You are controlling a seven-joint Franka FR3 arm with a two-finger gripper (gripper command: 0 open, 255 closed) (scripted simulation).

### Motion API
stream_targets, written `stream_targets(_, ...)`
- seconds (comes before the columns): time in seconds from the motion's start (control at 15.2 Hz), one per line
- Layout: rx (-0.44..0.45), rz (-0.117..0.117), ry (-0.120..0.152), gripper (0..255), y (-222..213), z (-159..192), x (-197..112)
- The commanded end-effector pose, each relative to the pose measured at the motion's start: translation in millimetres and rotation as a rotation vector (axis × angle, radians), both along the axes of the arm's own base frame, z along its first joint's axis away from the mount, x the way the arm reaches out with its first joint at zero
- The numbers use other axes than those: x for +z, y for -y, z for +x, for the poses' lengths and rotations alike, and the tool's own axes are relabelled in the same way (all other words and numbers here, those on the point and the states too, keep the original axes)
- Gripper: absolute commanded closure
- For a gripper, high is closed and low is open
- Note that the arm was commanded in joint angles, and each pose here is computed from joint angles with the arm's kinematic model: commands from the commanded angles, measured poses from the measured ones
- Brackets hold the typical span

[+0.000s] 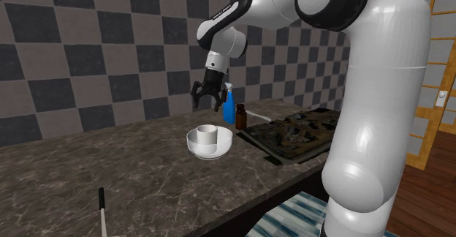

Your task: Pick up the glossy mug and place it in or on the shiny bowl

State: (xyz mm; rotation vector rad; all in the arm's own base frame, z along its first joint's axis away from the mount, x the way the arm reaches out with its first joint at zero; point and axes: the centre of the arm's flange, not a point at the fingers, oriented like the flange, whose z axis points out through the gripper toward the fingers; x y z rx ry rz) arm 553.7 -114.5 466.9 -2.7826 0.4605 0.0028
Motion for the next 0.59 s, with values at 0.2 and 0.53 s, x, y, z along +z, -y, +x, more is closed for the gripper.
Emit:
stream_targets(0.2, 0.000, 0.000, 0.000, 0, 10.1, 0.2, 33.5)
stream_targets(0.53, 0.000, 0.000, 0.000, 0, 10.1, 0.2, 33.5)
